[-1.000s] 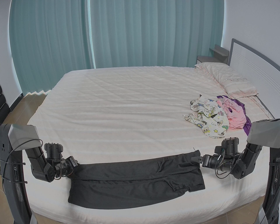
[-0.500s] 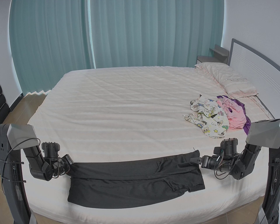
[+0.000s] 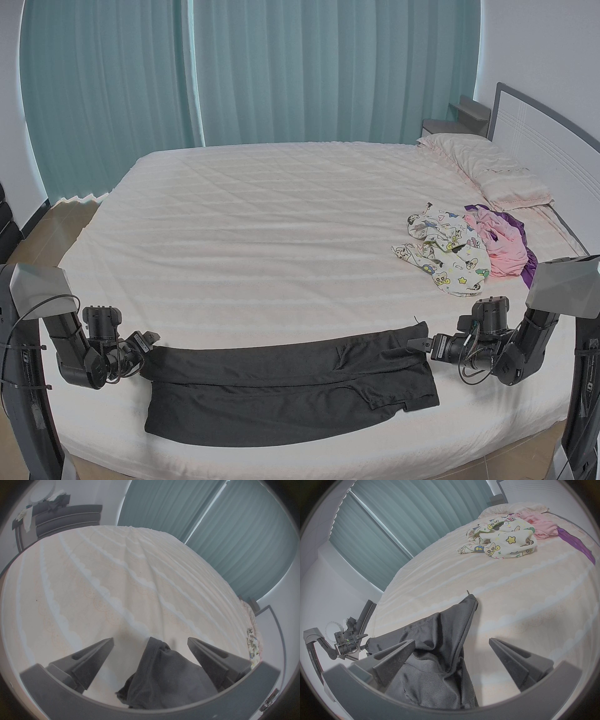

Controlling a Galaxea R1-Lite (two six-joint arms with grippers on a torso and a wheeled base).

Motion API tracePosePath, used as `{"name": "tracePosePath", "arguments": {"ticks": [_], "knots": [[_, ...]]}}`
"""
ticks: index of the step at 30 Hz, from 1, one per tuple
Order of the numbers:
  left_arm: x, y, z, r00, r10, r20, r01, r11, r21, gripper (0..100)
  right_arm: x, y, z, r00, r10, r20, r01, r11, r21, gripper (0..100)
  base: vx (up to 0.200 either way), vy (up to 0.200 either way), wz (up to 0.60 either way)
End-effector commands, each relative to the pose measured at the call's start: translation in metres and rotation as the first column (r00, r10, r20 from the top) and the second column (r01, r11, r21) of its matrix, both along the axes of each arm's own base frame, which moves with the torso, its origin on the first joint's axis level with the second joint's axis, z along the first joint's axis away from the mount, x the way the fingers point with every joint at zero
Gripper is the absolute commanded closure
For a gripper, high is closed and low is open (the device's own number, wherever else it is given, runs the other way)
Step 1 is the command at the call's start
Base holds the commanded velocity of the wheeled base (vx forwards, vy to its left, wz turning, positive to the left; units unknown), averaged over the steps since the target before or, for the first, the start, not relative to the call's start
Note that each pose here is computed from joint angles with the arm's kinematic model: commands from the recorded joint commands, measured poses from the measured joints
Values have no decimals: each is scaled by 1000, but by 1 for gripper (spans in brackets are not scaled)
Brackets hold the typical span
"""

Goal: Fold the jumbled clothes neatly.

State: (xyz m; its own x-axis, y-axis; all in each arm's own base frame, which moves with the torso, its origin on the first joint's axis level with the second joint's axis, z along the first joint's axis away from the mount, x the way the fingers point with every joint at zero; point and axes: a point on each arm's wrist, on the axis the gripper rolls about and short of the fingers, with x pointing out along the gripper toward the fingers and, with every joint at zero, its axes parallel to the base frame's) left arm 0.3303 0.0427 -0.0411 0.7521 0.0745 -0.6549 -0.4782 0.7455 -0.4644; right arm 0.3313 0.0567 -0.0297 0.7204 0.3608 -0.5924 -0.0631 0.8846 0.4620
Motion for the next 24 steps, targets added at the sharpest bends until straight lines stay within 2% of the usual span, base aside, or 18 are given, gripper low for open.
{"name": "tracePosePath", "arguments": {"ticks": [1,3,5,9,11,12,15,18,24], "knots": [[-28,7,27,999,-36,36,40,992,-117,0,0,0,0,1000,1,0,-1,1000,0,0,0,0,0],[-47,6,35,995,-97,33,102,978,-180,0,0,0,-1,1000,1,-2,-1,1000,0,0,0,0,0],[-61,3,35,988,-155,12,154,966,-206,0,0,0,-1,1000,1,-2,-1,1000,0,0,0,0,0],[-88,-3,25,963,-264,-61,253,956,-148,0,0,0,-1,1000,1,-2,-1,1000,0,0,0,0,0],[-91,-3,22,958,-279,-69,268,953,-139,0,0,0,-1,1000,1,-2,-1,1000,0,0,0,0,0],[-100,-6,14,943,-320,-94,309,944,-113,0,-1,1,-1,1000,4,-4,-4,1000,-2,0,0,0,0],[-107,-8,0,922,-367,-124,359,930,-81,0,-1,3,-1,1000,10,-3,-10,1000,-2,0,0,0,0],[-110,-10,-5,915,-387,-112,385,922,-40,0,-1,3,-1,1000,11,-3,-11,1000,-2,0,0,0,0],[-123,-24,-8,892,-439,-112,438,898,-34,0,-1,3,-1,1000,11,-3,-11,1000,-2,0,0,0,0]]}}
